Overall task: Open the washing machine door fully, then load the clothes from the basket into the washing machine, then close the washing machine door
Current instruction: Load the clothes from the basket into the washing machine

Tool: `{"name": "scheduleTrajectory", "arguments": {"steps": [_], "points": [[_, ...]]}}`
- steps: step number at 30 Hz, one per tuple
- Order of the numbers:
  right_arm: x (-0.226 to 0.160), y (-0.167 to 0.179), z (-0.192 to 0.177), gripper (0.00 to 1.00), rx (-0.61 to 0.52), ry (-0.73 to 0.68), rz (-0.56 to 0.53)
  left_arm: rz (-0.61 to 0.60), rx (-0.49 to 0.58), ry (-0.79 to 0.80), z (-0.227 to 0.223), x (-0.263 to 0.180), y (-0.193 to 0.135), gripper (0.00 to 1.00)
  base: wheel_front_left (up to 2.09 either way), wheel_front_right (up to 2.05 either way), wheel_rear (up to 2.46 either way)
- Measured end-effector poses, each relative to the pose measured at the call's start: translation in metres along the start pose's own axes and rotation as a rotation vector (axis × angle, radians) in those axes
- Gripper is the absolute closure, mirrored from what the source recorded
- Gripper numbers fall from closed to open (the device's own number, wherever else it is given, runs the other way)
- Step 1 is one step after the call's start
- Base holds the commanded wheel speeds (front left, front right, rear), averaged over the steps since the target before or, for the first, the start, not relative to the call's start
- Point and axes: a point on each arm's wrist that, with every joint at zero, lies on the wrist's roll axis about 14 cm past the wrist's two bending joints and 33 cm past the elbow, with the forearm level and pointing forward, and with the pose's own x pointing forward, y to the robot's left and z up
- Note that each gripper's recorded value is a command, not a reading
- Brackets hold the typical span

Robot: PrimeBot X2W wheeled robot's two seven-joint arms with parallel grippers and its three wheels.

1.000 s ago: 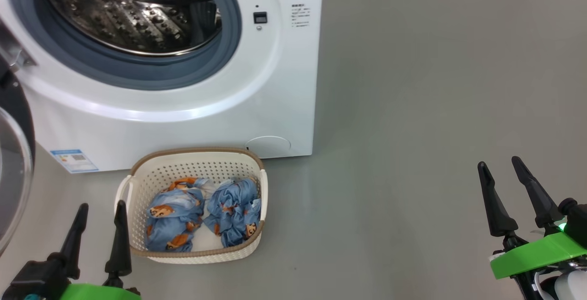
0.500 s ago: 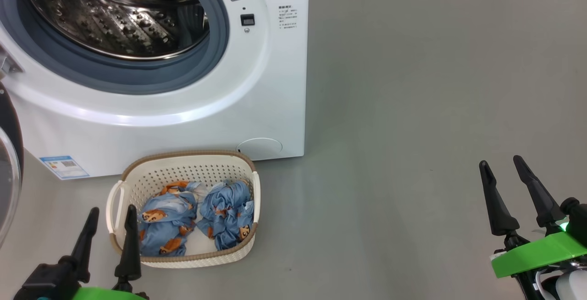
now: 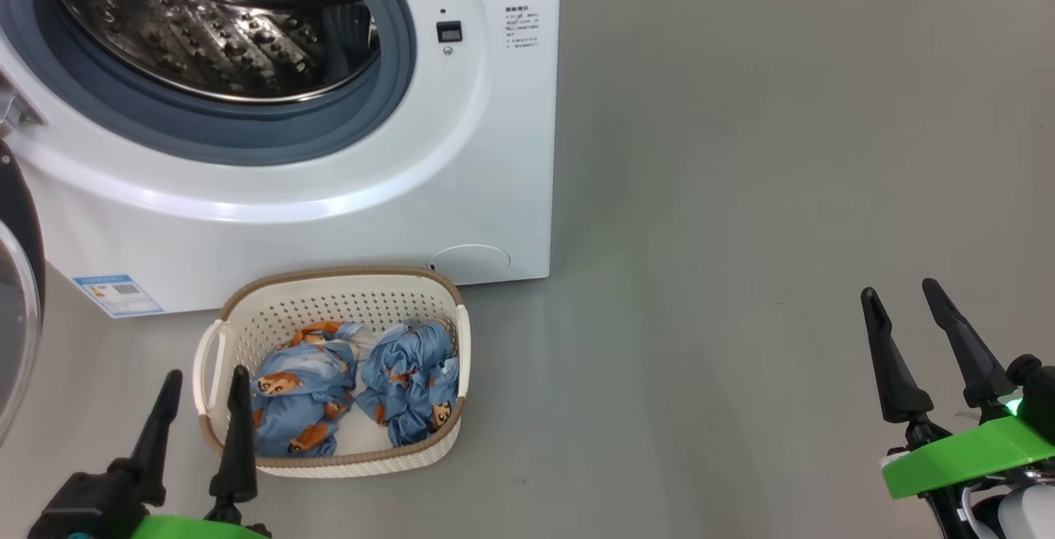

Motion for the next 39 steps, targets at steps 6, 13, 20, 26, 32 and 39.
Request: {"name": "scheduleTrajectory", "arguments": {"steps": [6, 13, 20, 26, 32, 39], "points": [[0.000, 0.000, -0.001, 0.00, 0.000, 0.003, 0.000, -0.002, -0.012, 0.002, -0.001, 0.001, -0.001, 0.00, 0.33, -1.12, 0.80], [0.000, 0.000, -0.003, 0.00, 0.000, 0.008, 0.001, -0.010, -0.009, 0.005, -0.002, 0.002, -0.003, 0.00, 0.88, -1.84, 0.95], [0.001, 0.001, -0.005, 0.00, 0.004, 0.013, 0.001, -0.013, -0.006, 0.005, -0.002, 0.003, -0.003, 0.00, 1.06, -1.39, 0.33], [0.001, 0.002, -0.005, 0.00, 0.007, 0.013, 0.003, -0.012, -0.011, 0.004, -0.002, 0.003, -0.004, 0.00, 0.38, -0.38, 0.00], [0.002, 0.003, -0.006, 0.00, 0.008, 0.016, 0.007, -0.009, -0.012, 0.009, -0.004, 0.002, -0.003, 0.00, 0.00, 0.00, 0.00], [0.004, 0.005, -0.012, 0.00, 0.011, 0.030, 0.012, -0.001, -0.019, 0.061, -0.021, 0.000, -0.002, 0.00, 0.00, 0.00, 0.00]]}}
